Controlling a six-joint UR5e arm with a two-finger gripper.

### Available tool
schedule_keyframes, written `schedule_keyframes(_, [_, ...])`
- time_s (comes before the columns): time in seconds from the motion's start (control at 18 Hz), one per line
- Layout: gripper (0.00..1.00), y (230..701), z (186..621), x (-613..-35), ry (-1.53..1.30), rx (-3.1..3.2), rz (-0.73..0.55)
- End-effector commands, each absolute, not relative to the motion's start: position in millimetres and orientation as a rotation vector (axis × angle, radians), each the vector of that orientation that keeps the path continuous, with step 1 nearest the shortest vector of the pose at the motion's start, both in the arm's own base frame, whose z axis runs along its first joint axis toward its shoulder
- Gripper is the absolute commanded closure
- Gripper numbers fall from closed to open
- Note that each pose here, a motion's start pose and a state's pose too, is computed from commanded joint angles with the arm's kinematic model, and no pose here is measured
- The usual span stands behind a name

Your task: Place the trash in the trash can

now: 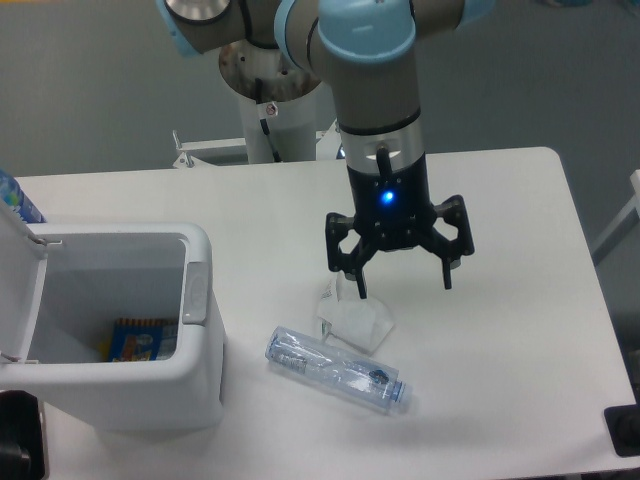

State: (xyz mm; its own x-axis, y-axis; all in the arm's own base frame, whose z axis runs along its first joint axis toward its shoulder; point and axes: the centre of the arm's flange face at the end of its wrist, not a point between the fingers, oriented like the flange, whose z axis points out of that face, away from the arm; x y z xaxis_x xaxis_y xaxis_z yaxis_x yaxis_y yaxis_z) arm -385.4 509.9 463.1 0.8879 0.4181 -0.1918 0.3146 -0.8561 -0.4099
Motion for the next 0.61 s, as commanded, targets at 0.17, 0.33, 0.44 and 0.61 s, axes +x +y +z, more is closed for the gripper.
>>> schedule_keyframes(0.17, [0.00, 508, 437, -380, -0.596, -2.709, 0.331])
schedule_keyframes(0.33, [0.00, 509, 414, -375, -0.594, -2.738, 0.264])
schedule_keyframes(0.44, [0.00, 509, 390, -373, -0.598, -2.769, 0.211])
schedule_keyframes(0.61, [0.00, 507, 375, -377, -0.613, -2.790, 0.190])
